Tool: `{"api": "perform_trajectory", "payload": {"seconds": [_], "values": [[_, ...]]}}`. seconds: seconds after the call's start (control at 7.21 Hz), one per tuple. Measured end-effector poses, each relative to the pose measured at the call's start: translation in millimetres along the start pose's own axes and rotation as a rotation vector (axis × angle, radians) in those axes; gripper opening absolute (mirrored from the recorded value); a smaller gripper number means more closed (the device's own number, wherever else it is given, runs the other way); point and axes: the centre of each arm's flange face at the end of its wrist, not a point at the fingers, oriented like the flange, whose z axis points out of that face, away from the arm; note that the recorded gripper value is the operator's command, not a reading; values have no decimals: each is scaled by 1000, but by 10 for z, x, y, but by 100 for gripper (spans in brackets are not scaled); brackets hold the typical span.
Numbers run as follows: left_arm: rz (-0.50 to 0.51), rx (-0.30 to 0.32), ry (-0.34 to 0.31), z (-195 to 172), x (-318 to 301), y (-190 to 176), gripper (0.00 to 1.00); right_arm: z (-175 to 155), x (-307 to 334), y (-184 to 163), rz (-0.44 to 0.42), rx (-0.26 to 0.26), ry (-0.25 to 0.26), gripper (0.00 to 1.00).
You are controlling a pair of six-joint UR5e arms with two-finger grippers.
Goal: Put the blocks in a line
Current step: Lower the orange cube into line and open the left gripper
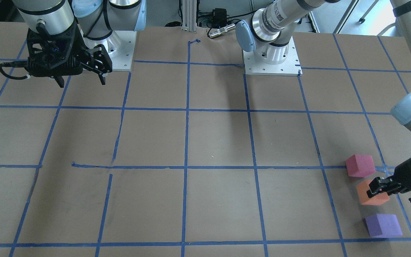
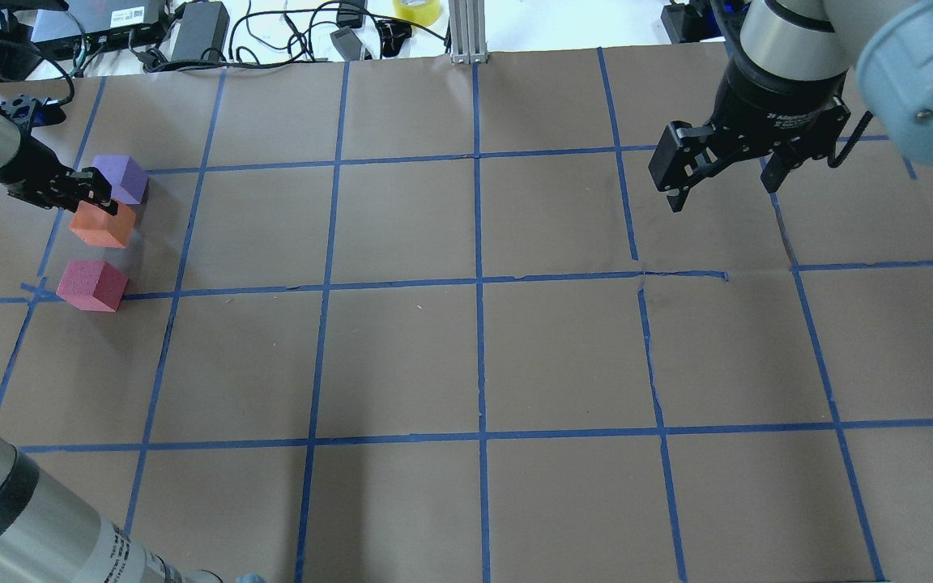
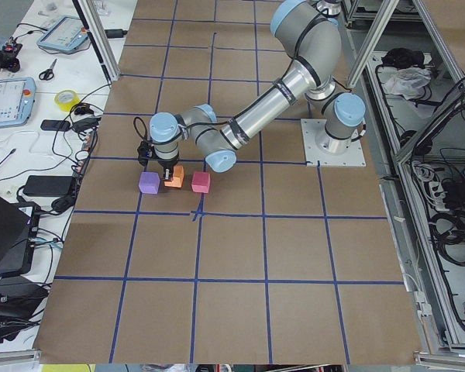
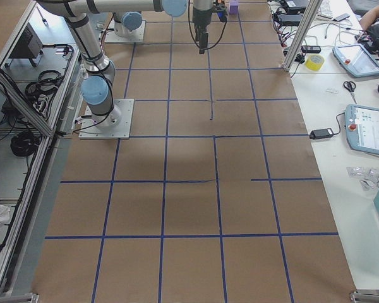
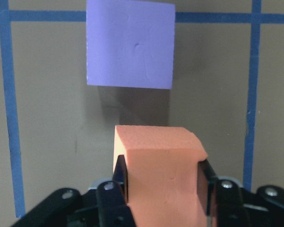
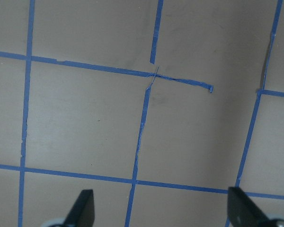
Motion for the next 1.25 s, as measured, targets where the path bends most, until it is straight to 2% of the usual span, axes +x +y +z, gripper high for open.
{"api": "perform_trajectory", "payload": {"seconds": [0.14, 0.28, 0.42, 0.69, 0.83, 0.97, 1.25], "values": [[3, -2, 1, 39, -7, 8, 13, 0, 0, -1, 0, 1, 0, 100], [6, -3, 1, 83, -16, 10, 65, -1, 0, -1, 0, 1, 0, 100], [20, 4, -4, 149, -34, 1, 100, -3, -1, -2, 0, 2, 0, 100], [78, 24, -30, 205, -68, -20, 100, -3, -2, -3, 0, 4, 0, 100], [89, 12, -55, 97, -50, -7, 100, -3, -2, -4, 0, 4, -1, 100], [98, -20, -96, -162, 19, 29, 100, -2, 0, -3, 0, 3, -1, 100], [79, -76, -121, -1131, 537, 223, 100, 0, 2, -3, 0, 3, -1, 100]]}}
